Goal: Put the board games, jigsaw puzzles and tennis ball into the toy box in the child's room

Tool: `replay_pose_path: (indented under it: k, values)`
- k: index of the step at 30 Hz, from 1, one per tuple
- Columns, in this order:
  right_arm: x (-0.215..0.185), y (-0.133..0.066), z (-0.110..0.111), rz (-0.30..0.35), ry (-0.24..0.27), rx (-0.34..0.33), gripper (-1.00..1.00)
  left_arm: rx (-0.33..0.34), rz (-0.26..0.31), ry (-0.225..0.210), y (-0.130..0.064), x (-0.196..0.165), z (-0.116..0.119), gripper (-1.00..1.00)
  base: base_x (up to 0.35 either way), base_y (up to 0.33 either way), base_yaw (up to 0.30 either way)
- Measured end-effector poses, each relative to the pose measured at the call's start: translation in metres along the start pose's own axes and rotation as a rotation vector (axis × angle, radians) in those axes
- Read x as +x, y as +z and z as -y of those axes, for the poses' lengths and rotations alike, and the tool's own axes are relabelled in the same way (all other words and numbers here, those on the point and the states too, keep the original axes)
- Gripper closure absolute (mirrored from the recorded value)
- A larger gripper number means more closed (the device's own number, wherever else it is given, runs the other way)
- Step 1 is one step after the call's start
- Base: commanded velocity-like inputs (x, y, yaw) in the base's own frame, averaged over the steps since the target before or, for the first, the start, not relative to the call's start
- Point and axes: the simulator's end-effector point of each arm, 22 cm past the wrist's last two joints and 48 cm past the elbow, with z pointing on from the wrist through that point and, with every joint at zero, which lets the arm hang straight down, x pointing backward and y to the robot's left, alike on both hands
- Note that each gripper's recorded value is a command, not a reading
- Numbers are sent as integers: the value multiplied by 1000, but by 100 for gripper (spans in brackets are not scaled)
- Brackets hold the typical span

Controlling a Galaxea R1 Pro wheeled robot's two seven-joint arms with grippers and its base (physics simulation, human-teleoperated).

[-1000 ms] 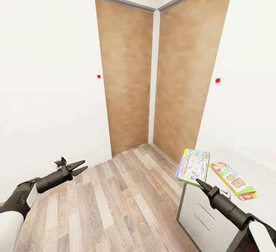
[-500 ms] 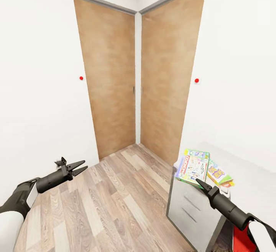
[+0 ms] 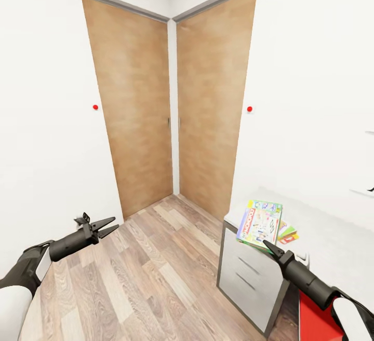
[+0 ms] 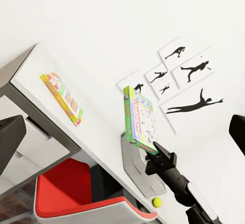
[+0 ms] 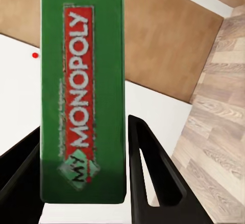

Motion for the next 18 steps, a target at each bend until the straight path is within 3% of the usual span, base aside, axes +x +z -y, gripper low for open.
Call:
replay_pose_path:
  k: [6,13,18]
  values:
    - [4,2,-2,-6,-4,-4,100,0,0,0,0,0,0,-100,0,0,-3]
    - [4,3,-2,-7,-5,-4,100,0,0,1,0,0,0,-100,0,0,-176]
    - [3,2,-2,-7,-6,-4,100,-1,0,1,0,0,0,-100,0,0,-22]
